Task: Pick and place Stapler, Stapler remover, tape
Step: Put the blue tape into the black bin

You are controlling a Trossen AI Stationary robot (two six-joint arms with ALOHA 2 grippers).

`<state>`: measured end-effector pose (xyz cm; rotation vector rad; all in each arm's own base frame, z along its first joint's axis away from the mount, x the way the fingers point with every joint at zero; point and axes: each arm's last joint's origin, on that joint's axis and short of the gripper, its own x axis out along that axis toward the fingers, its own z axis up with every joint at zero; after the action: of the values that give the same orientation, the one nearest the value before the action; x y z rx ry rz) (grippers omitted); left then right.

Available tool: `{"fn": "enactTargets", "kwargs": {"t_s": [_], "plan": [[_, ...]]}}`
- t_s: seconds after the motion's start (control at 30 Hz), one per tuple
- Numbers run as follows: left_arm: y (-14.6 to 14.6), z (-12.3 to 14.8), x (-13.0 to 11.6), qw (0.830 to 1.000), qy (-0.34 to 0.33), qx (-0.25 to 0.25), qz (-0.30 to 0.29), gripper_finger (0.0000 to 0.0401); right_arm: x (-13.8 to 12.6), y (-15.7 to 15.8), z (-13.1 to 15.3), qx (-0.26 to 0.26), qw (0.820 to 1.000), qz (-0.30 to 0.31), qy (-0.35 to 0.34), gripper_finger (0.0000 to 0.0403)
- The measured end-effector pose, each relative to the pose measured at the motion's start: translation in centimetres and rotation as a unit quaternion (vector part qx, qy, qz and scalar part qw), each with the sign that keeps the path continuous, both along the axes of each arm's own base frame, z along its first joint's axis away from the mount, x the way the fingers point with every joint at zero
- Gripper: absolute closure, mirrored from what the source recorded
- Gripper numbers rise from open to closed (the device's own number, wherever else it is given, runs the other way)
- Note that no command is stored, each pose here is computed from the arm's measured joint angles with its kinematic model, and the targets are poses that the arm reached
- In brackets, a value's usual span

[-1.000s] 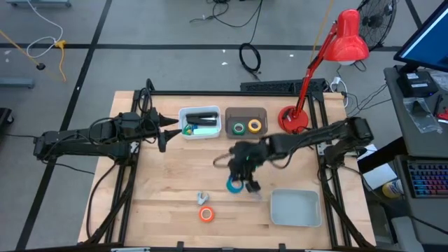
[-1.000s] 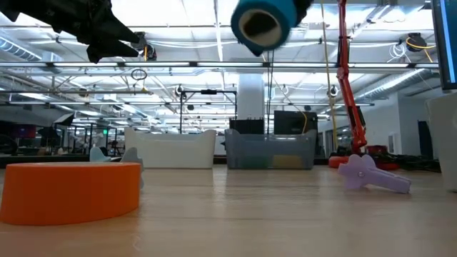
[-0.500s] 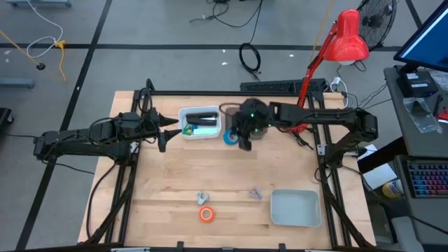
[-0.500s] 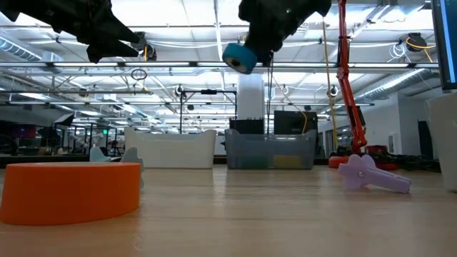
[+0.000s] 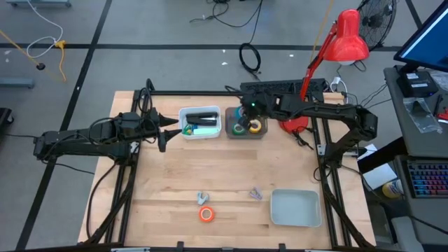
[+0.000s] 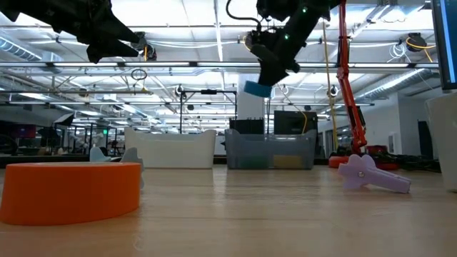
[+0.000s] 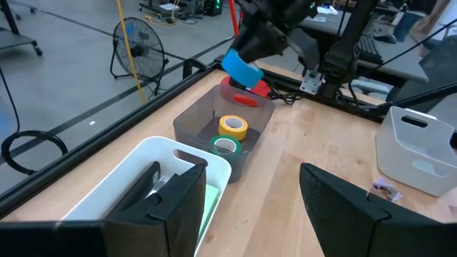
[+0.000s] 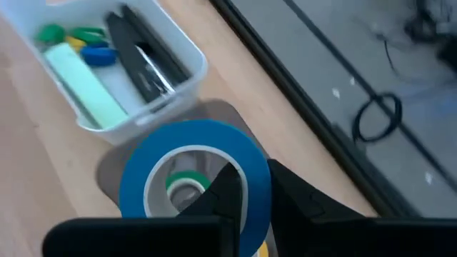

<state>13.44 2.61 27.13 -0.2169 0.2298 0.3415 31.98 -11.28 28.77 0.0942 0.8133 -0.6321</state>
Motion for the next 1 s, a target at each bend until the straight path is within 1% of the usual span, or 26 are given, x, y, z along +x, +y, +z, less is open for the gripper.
{"fn": "enactTargets", "kwargs": {"t_s": [0.17,0.37,0.43,0.53,0.6,0.7,0.83,1.0], "plan": [[0.0,0.0,0.0,1.000,-0.004,-0.011,0.003,0.0173,-0.9,-1.1,-0.5,0.032,0.998,-0.051,0.014,0.0367],[0.0,0.0,0.0,1.000,-0.004,-0.012,0.003,0.0173,-1.4,-2.8,-2.2,0.058,0.993,-0.090,0.054,0.0367],[0.0,0.0,0.0,1.000,-0.004,-0.012,0.003,0.0173,-0.9,-3.4,-3.0,0.067,0.992,-0.092,0.054,0.0367],[0.0,0.0,0.0,1.000,-0.004,-0.011,0.003,0.0173,-1.0,-3.9,-4.7,0.097,0.987,-0.091,0.092,0.0367],[0.0,0.0,0.0,1.000,-0.004,-0.011,0.004,0.0174,-0.4,-4.3,-5.2,0.100,0.987,-0.091,0.084,0.0367],[0.0,0.0,0.0,1.000,-0.004,-0.011,0.004,0.0173,-0.4,-4.6,-6.5,0.114,0.983,-0.092,0.109,0.0367],[0.0,0.0,0.0,1.000,-0.004,-0.011,0.004,0.0173,0.1,-4.8,-7.5,0.117,0.982,-0.092,0.114,0.0367],[0.0,0.0,0.0,1.000,-0.004,-0.011,0.004,0.0173,0.6,-4.9,-8.7,0.142,0.980,-0.079,0.118,0.0367]]}}
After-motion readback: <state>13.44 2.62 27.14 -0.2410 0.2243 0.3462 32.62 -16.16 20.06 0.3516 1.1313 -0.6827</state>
